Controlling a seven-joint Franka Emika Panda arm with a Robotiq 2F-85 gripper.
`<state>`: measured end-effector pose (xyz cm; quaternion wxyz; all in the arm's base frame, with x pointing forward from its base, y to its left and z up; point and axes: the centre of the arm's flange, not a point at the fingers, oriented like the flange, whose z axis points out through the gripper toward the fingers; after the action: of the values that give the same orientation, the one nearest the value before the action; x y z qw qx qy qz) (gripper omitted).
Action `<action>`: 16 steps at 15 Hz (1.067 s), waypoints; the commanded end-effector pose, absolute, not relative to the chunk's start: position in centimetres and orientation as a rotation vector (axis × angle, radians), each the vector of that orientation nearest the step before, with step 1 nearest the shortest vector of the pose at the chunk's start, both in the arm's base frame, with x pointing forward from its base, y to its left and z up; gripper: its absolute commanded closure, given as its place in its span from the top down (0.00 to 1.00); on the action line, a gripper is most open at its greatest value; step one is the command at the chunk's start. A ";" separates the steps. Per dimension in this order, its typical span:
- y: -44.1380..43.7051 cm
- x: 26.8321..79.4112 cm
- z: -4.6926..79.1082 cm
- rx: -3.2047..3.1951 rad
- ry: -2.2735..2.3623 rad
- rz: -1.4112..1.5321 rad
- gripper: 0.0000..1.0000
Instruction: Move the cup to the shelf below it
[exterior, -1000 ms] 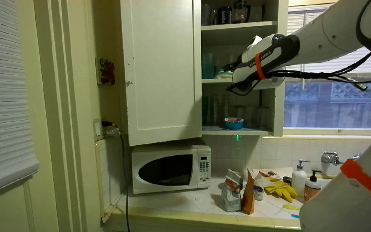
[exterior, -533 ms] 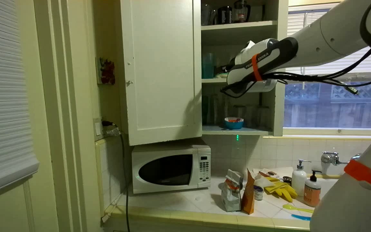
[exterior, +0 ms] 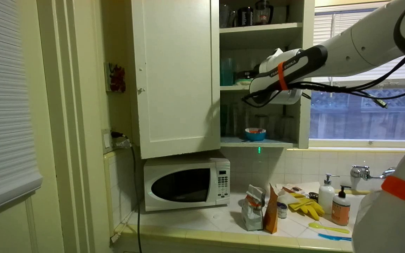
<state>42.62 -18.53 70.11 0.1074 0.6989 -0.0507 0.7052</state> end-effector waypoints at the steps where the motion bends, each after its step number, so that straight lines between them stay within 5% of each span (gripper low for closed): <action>1: -19.9 43.7 70.0 2.047 -0.147 2.112 1.00; 16: -20.3 47.1 70.6 2.105 -0.183 2.058 1.00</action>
<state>45.26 -19.40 69.53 0.1003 0.7064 -0.0543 0.6985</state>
